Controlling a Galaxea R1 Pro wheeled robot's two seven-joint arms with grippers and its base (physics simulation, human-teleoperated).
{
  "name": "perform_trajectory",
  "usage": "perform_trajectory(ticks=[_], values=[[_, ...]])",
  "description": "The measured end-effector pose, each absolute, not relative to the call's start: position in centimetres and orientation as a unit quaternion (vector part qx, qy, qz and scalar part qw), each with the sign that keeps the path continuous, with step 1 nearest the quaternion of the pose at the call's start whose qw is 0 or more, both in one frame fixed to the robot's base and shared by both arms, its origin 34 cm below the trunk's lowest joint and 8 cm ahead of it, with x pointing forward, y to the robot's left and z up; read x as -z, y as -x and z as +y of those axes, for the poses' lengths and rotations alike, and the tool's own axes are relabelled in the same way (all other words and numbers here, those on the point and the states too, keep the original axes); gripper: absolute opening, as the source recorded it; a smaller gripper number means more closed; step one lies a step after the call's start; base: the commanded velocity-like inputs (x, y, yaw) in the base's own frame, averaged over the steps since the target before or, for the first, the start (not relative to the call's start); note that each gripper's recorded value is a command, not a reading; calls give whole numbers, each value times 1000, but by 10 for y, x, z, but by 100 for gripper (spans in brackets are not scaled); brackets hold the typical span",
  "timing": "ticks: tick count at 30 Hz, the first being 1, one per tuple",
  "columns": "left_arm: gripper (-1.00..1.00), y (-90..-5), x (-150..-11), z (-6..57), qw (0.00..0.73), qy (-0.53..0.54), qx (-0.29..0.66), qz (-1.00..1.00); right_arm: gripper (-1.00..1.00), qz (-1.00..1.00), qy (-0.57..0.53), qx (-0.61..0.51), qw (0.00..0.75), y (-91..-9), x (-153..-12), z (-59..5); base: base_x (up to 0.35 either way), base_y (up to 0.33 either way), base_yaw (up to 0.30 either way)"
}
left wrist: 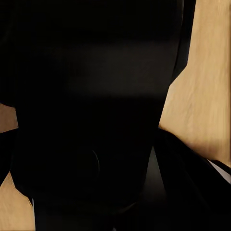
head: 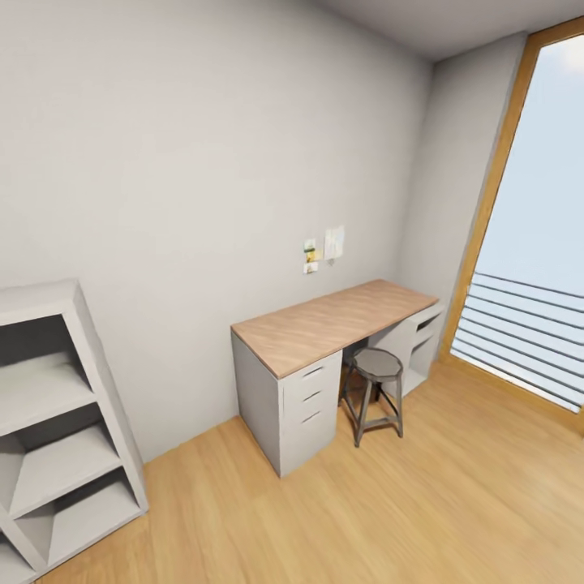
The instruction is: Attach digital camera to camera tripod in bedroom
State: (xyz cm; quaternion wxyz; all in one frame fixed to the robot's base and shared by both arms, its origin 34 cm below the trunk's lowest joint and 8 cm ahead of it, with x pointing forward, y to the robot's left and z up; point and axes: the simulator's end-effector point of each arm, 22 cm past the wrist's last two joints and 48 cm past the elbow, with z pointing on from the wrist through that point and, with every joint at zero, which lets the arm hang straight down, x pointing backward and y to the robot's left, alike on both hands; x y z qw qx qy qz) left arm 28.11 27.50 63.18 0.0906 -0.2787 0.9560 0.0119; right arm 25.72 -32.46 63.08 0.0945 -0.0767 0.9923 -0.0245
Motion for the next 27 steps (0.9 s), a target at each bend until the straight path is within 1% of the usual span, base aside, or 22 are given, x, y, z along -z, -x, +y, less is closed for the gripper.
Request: perform_trajectory(ticks=[6,27], values=[[-100,-281,-632,275,91,279,-12,956,100,992,77,23,95,-257,-631,-322,320,0,58],[-100,-282,-632,276,94,279,-14,955,100,992,79,24,95,-257,-631,-323,320,0,262]])
